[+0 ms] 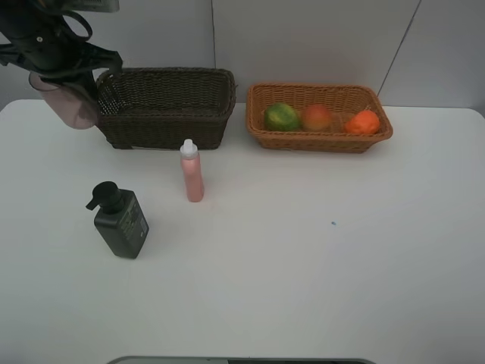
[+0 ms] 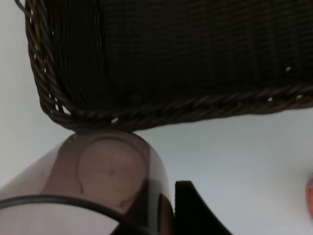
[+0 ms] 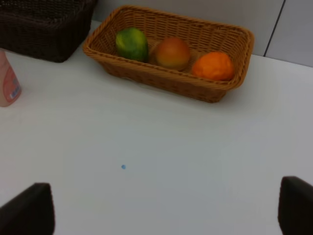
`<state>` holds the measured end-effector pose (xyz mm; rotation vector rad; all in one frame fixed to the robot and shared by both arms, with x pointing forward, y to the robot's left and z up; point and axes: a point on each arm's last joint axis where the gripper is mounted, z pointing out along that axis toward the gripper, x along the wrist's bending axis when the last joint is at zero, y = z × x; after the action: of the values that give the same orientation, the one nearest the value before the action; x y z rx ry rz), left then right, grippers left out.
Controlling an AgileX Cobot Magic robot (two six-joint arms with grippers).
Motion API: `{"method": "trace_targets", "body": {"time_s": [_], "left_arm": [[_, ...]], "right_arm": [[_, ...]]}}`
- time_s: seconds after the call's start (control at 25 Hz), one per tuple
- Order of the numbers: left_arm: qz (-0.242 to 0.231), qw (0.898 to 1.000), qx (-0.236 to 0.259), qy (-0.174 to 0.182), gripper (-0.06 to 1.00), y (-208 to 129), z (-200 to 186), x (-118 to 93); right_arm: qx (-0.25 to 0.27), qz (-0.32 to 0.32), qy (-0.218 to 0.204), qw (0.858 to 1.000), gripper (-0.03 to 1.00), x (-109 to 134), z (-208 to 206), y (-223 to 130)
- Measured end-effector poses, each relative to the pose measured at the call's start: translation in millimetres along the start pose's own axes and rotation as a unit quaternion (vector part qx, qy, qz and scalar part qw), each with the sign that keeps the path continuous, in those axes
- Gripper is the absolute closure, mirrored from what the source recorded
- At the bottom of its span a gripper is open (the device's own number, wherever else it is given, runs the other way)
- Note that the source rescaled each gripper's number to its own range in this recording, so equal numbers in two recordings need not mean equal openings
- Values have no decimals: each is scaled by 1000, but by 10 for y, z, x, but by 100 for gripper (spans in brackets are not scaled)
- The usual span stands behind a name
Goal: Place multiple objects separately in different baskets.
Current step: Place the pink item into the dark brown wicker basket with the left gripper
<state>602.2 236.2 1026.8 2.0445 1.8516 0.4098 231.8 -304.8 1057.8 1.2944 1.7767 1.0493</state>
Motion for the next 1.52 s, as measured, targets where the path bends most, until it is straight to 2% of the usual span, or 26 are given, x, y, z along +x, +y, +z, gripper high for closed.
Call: {"method": "trace_targets", "body": {"time_s": [0.32,0.44,0.68,1.12,1.28,1.52], "left_arm": [[-30,998,-59,-6,94,421,-236,-29],[-33,998,-44,-4,94,607,-155,-44],[-53,999,-6,1,94,874,287,-71],[-42,997,59,9,94,793,1097,-78],[-34,998,48,-2,94,798,1203,-97],[16,999,30,-36,94,864,1307,-157]], "right_arm": [[0,0,0,1000,0,0,0,0],[0,0,0,1000,0,0,0,0],[0,0,0,1000,0,0,0,0],[0,0,0,1000,0,0,0,0],[0,0,0,1000,0,0,0,0],[0,0,0,1000,0,0,0,0]]}}
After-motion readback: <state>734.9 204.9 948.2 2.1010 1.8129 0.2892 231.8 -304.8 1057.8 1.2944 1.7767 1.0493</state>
